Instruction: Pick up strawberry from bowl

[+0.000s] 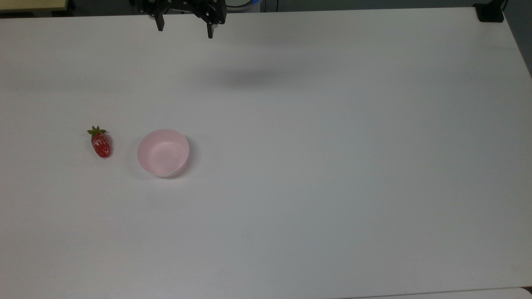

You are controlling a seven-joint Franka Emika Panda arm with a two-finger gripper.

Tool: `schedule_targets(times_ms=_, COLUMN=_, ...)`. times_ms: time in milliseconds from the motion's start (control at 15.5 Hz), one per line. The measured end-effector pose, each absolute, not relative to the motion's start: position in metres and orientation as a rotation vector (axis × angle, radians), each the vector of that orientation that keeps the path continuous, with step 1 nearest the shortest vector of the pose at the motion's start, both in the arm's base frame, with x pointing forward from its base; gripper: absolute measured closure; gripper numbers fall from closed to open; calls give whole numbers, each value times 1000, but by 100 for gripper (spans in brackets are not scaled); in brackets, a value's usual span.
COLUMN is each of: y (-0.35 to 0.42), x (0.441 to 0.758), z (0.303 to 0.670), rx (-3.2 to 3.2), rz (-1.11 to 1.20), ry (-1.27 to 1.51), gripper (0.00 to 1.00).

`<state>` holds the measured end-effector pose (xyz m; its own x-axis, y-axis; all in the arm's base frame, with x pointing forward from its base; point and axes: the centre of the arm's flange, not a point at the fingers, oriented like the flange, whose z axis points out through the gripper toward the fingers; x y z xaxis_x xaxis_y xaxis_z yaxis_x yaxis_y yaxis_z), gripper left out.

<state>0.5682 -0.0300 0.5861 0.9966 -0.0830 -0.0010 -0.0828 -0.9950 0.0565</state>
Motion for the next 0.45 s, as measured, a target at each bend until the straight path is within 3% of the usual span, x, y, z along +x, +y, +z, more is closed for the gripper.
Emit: schedule_targets(times_ms=451, y=-43, x=562, z=600, rx=3083, rz=33, ry=-106, gripper=0)
